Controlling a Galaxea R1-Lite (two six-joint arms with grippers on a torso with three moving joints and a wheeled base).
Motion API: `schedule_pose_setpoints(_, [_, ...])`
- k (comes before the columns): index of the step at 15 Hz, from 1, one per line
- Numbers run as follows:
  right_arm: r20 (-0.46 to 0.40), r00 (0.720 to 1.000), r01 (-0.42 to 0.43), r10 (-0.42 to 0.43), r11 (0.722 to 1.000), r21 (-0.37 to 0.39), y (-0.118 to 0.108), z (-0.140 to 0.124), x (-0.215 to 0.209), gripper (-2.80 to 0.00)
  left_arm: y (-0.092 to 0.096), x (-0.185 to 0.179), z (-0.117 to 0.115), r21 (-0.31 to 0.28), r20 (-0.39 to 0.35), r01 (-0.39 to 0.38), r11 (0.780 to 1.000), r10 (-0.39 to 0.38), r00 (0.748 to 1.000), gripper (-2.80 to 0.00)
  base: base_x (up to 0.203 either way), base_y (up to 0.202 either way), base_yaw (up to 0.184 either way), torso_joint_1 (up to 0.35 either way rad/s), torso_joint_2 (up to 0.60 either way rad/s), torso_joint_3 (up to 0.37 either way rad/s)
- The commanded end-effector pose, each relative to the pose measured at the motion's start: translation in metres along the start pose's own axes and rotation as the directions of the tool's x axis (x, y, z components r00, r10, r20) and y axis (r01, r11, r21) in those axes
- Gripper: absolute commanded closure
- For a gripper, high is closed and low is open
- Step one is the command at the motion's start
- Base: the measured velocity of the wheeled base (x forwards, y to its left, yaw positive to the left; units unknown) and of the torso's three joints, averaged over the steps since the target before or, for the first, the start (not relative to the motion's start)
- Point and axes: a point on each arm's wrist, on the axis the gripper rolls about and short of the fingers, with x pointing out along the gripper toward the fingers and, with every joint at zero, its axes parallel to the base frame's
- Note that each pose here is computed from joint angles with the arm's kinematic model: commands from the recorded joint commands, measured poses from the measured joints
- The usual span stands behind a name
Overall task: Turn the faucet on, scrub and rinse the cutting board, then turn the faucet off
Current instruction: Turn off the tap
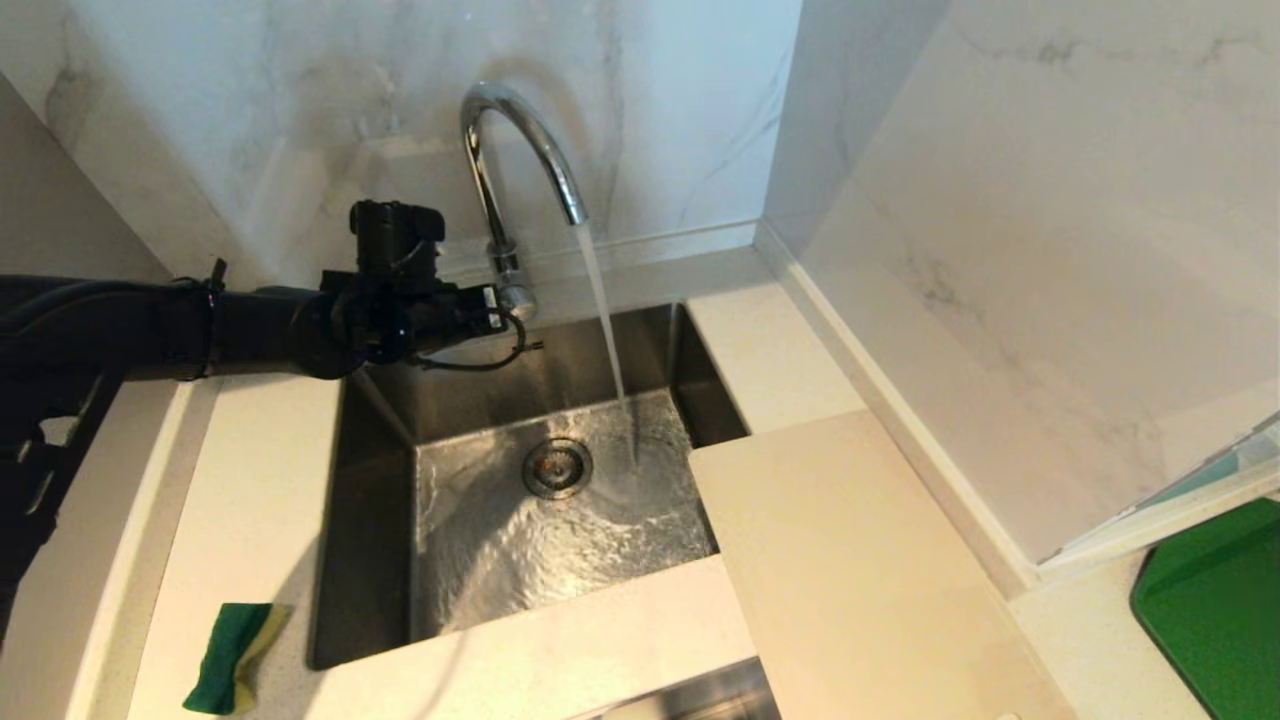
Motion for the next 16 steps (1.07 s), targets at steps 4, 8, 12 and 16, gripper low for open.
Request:
schedule_pose_setpoints(4, [-0.002, 1.0, -0.002, 0.002, 1.0, -0.001, 0.0, 0.0, 0.0, 0.0, 0.007, 0.016, -0.003, 0.022, 0.012, -0.019, 1.0, 0.019, 1.0, 0.0, 0.0, 0.0, 0.0, 0.0, 0.0, 0.0])
schedule_pose_setpoints(8, [0.0, 1.0, -0.003, 0.003, 1.0, -0.012, 0.0, 0.0, 0.0, 0.0, 0.01, 0.021, -0.002, 0.028, 0.041, -0.041, 0.999, 0.039, 0.998, 0.0, 0.0, 0.0, 0.0, 0.0, 0.0, 0.0])
schedule_pose_setpoints(12, [0.003, 1.0, -0.016, 0.016, 1.0, -0.02, 0.0, 0.0, 0.0, 0.0, 0.01, 0.038, -0.01, 0.017, 0.158, -0.102, 0.995, 0.098, 0.982, 0.0, 0.0, 0.0, 0.0, 0.0, 0.0, 0.0])
schedule_pose_setpoints(16, [0.003, 1.0, -0.019, 0.019, 0.999, -0.032, 0.0, 0.0, 0.0, 0.0, 0.009, 0.039, -0.01, 0.009, 0.191, -0.132, 0.991, 0.128, 0.973, 0.0, 0.0, 0.0, 0.0, 0.0, 0.0, 0.0])
